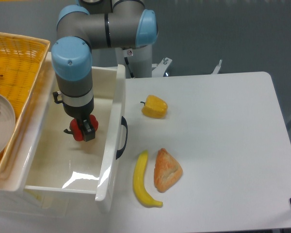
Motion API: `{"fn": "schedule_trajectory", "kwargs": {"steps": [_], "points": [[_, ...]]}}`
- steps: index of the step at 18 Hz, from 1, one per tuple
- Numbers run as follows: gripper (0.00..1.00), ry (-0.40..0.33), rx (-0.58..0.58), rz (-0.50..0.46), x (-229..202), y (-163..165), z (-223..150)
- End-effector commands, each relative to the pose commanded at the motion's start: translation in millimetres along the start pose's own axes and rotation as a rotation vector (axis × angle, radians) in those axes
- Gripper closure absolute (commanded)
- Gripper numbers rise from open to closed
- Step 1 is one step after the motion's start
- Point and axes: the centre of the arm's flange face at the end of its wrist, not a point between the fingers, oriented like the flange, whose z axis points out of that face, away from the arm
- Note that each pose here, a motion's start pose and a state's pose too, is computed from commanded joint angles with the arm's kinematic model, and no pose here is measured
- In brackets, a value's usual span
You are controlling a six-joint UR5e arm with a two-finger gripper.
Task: Place the red pepper in the upper white drawer
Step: 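Lower the red pepper down into the white drawer, then open the gripper to release the red pepper in the drawer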
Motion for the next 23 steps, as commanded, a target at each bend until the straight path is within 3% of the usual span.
{"fn": "schedule_trajectory", "kwargs": {"steps": [8, 15, 23], "points": [[0.06, -0.008, 0.005, 0.001, 0.0, 0.3, -3.9], [0.05, -0.048, 0.031, -0.009, -4.2, 1.1, -19.8], [0.05, -0.133, 0.144, -0.046, -7.3, 21.0, -76.0]]}}
